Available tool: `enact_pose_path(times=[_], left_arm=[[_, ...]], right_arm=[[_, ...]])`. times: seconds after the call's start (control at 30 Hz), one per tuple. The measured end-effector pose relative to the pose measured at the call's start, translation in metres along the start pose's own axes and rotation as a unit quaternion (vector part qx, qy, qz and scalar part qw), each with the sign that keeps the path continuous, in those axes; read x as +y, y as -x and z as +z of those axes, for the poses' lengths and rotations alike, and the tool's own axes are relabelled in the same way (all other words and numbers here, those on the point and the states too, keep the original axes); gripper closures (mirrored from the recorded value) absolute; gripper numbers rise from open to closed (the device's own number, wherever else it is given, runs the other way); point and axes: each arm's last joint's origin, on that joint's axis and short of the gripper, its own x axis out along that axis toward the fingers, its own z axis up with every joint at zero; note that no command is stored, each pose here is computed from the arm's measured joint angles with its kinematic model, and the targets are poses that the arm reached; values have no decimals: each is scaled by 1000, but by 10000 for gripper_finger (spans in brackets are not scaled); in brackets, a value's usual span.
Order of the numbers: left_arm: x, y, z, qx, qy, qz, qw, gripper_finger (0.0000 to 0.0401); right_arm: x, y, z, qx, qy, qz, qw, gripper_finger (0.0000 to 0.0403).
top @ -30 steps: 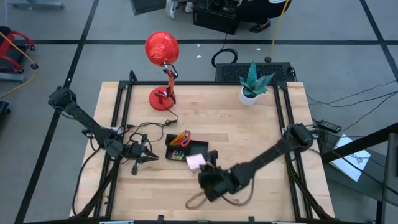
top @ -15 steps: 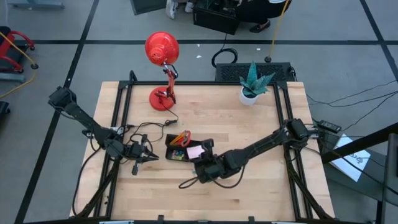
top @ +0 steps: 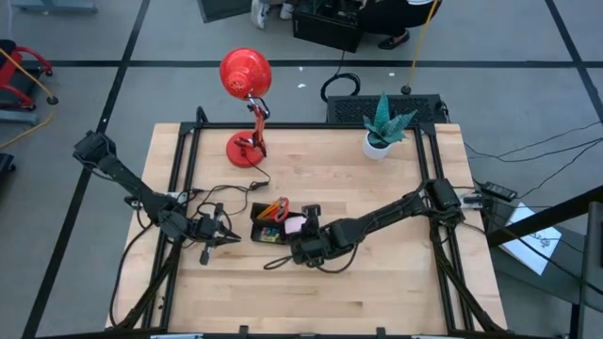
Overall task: Pick and place office supplies into organizer
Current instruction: Put the pink sticky note into the desk organizer
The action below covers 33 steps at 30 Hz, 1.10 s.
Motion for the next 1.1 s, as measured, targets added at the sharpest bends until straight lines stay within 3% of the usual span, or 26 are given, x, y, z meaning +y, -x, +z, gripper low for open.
enact_pose_path(times=[0.2, 0.37, 0.63, 0.83, 1.1], left_arm=[[0, 0, 0, 0, 0, 0, 1000, 364], [0, 0, 0, 0, 0, 0, 1000, 364], [0, 0, 0, 1, 4, -8, 1000, 364], [-1, 0, 0, 1, 4, -11, 1000, 364], [-1, 0, 0, 1, 5, -12, 1000, 364]], right_arm=[[-8, -4, 3, -8, -14, 13, 1000, 399], [-9, -11, 2, -3, -28, 58, 998, 399], [-3, -35, -6, 37, -28, 71, 996, 399], [-3, -36, -7, 39, -28, 75, 996, 397], [-1, -36, -6, 40, -43, 119, 991, 335]])
